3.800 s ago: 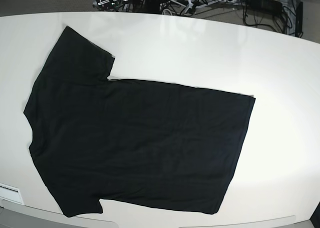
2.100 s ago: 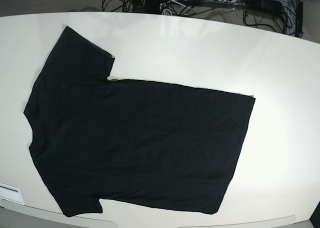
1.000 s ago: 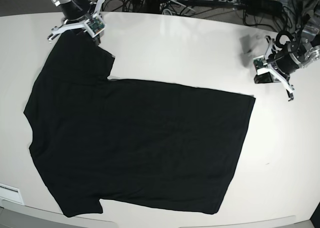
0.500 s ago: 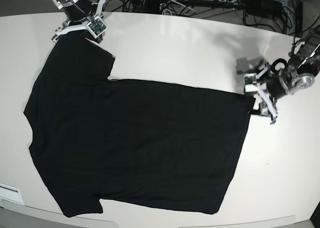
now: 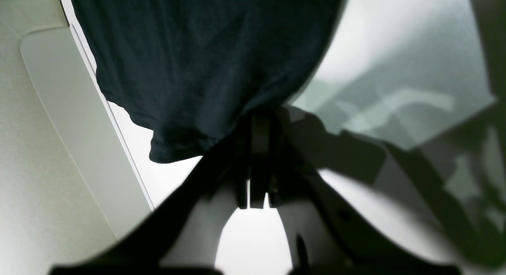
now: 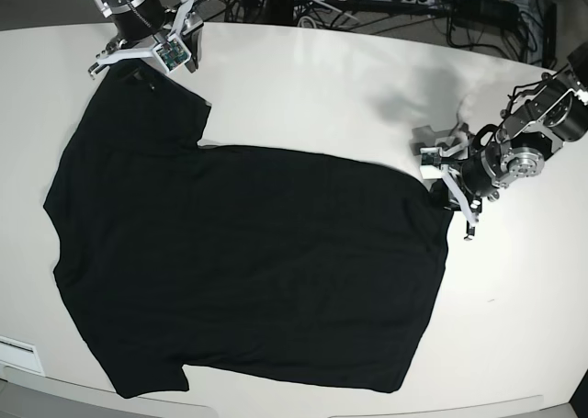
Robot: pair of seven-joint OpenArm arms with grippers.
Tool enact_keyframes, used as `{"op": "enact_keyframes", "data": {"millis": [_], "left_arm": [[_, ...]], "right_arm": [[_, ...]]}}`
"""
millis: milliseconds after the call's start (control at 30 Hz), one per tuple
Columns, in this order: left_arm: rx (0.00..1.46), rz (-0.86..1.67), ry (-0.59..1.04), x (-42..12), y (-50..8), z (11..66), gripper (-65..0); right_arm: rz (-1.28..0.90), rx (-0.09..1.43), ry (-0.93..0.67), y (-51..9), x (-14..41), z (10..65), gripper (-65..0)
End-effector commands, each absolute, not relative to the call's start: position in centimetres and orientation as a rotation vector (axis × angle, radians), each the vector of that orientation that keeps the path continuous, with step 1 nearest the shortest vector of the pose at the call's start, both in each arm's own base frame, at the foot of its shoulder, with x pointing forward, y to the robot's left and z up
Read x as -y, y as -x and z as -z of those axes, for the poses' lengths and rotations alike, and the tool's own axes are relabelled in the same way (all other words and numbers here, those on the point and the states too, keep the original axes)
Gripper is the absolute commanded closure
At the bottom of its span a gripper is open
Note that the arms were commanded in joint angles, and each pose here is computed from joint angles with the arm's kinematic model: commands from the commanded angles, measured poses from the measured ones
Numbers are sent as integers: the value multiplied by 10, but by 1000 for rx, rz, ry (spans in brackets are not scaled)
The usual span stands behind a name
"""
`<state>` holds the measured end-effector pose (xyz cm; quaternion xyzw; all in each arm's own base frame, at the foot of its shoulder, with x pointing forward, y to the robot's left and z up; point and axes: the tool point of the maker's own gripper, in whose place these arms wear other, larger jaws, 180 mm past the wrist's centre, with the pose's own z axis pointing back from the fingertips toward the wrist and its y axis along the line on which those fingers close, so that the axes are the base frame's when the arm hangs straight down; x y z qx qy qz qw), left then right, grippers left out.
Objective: Fold the T-shirt properly
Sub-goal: 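Move both grippers to the shirt's shoulder corners and grasp them, then pull the shoulder corners with both grippers to straighten the shirt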
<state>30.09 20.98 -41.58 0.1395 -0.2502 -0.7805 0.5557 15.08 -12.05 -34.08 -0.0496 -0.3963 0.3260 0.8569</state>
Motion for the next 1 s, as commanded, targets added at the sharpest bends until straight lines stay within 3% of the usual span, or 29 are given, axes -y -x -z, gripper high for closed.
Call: {"op": "enact_keyframes", "data": {"millis": [0, 233, 267, 300, 367, 400, 967], "left_arm": [[411, 1871, -219, -224, -263, 441, 0], [427, 1879, -216, -219, -263, 438, 0], [429, 1880, -218, -218, -263, 437, 0], [427, 1881, -228, -218, -264, 436, 0], [437, 1856, -251, -215, -266, 432, 0], [454, 1827, -266, -212, -269, 427, 0], [521, 1887, -364, -210, -202, 333, 0]], "right_arm": [[-690, 851, 124, -156, 124, 340, -394], [-709, 721, 181, -164, 153, 396, -390], [-705, 714, 192, -167, 157, 399, -362], [-697, 702, 208, -169, 161, 401, -284], [-663, 691, 249, -176, 169, 398, -34], [-641, 697, 268, -179, 173, 394, 0], [-767, 697, 438, -143, 204, 318, 0]]}}
